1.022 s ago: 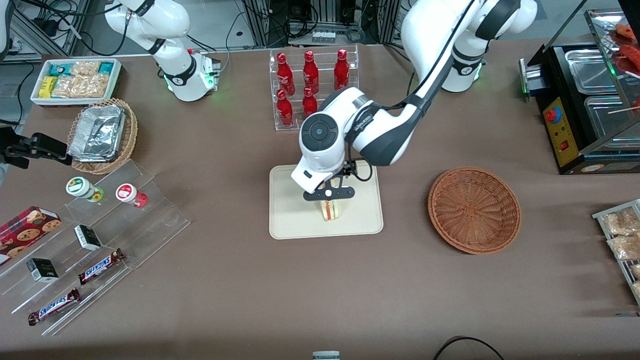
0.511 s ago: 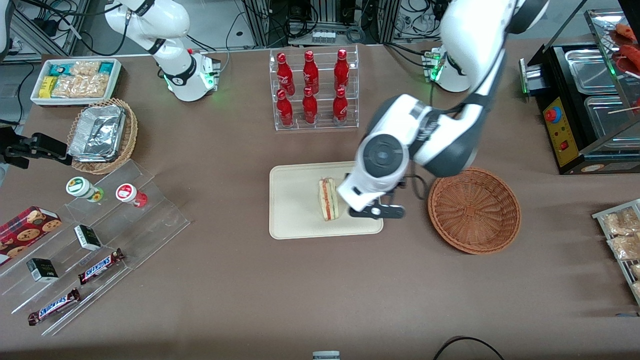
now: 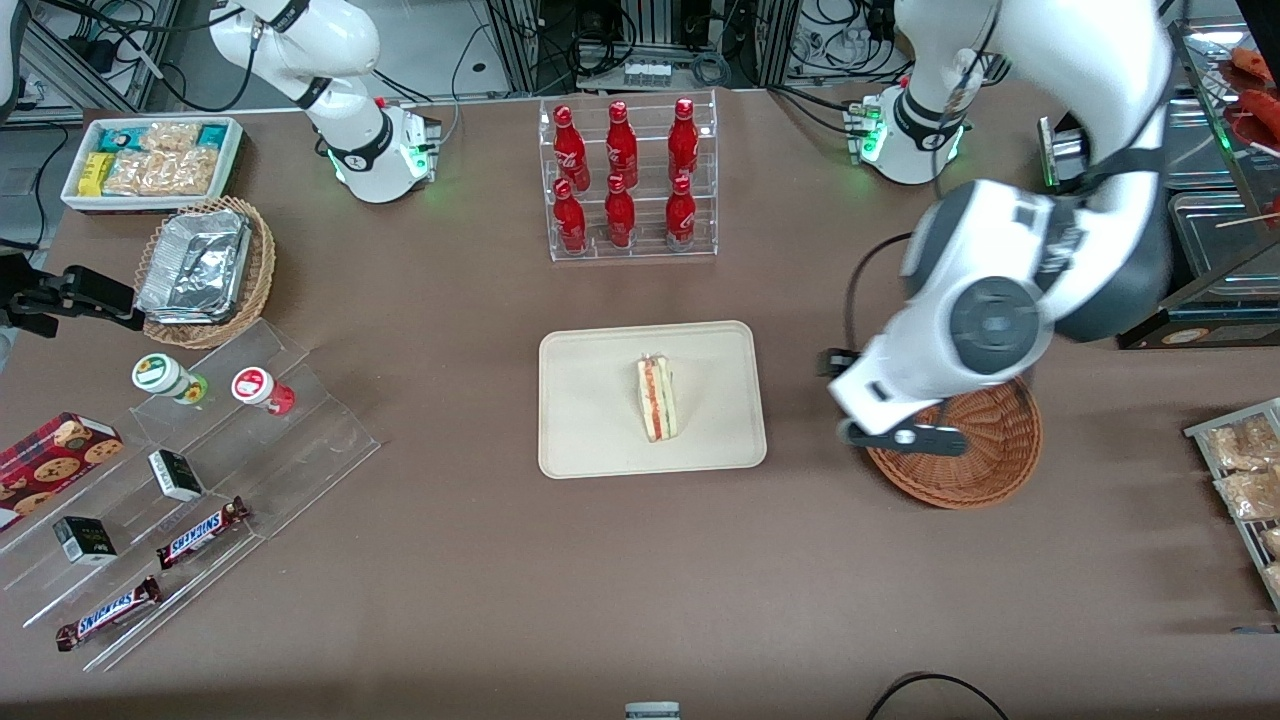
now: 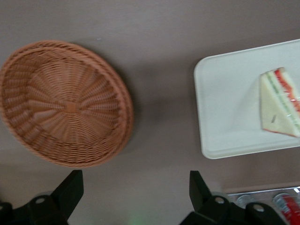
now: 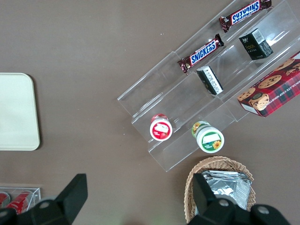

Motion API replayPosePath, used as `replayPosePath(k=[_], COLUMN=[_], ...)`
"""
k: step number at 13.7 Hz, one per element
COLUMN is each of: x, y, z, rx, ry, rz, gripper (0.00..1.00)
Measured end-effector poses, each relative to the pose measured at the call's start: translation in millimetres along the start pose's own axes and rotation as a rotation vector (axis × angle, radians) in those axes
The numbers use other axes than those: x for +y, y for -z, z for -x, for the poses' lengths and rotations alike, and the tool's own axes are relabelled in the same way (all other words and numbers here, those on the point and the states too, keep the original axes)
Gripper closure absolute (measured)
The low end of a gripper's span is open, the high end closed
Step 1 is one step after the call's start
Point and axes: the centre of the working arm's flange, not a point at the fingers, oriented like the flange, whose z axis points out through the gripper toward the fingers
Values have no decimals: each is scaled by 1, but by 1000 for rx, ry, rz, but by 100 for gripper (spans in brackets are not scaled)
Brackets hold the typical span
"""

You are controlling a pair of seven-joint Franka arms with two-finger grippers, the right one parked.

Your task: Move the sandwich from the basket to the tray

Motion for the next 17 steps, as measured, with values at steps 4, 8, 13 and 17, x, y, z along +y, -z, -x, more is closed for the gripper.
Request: replayPosePath(k=[4,8,13,17], x=[-77,-116,-118,-131], y=[25,49,70,92], z=[20,46,71,100], rx=[17,6,-7,-6], ry=[37,83,88,113], rz=[19,25,19,16], gripper=[0,0,0,0])
